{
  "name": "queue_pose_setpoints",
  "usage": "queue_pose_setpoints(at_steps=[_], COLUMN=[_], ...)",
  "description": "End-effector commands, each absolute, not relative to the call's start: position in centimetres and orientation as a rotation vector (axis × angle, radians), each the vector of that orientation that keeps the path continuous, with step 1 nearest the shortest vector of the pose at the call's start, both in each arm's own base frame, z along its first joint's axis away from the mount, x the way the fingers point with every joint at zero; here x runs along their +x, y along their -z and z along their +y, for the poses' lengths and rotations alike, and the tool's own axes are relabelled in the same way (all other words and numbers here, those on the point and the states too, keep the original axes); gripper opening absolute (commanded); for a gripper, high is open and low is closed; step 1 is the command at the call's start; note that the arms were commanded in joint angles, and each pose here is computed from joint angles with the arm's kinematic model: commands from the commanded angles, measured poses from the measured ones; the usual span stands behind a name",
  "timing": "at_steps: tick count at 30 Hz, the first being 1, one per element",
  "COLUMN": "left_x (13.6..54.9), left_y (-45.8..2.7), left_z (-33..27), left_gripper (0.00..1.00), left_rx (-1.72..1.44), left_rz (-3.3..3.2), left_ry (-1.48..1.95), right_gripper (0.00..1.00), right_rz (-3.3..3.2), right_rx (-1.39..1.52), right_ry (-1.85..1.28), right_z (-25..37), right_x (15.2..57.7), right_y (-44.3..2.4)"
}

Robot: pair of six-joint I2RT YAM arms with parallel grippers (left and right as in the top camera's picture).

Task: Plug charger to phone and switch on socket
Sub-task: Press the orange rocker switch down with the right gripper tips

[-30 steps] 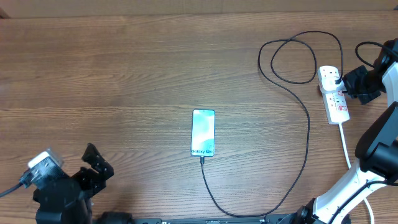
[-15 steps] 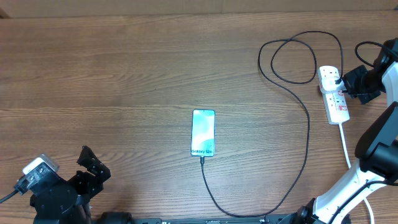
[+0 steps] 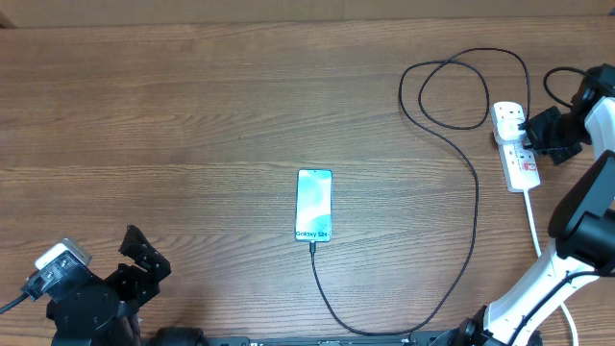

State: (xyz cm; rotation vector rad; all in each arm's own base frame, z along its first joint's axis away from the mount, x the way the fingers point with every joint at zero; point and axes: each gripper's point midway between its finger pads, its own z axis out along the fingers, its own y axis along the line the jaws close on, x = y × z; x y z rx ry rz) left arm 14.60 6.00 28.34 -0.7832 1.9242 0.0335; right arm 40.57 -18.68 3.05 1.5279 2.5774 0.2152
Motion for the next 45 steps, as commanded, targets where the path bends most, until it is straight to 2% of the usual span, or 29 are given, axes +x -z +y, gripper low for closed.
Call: queue_pose_setpoints(at_steps=[1, 10, 18, 45], left_x=[14.2, 14.2, 14.2, 14.2], left_y=[-28.8, -28.8, -28.8, -28.8], left_z=[6.5, 6.5, 6.5, 6.5], left_gripper=[1.0, 1.0, 0.99, 1.0], left_rx=[-0.807, -0.808, -0.808, -0.807], left_rz=[1.89, 1.89, 1.89, 1.89], left_ry=[-0.047, -0.047, -0.047, -0.047], right_gripper=[0.04, 0.04, 0.04, 0.04], right_rz=[2.559, 2.558, 2.539, 2.6], right_rx=[1.488, 1.487, 1.47, 1.498], right_ry=[-0.242, -0.254, -0.256, -0.18], right_z=[-18.8, -18.8, -19.2, -19.4], right_x=[41.7, 41.9, 42.7, 41.3], right_y=[-3.8, -4.1, -6.3, -4.8])
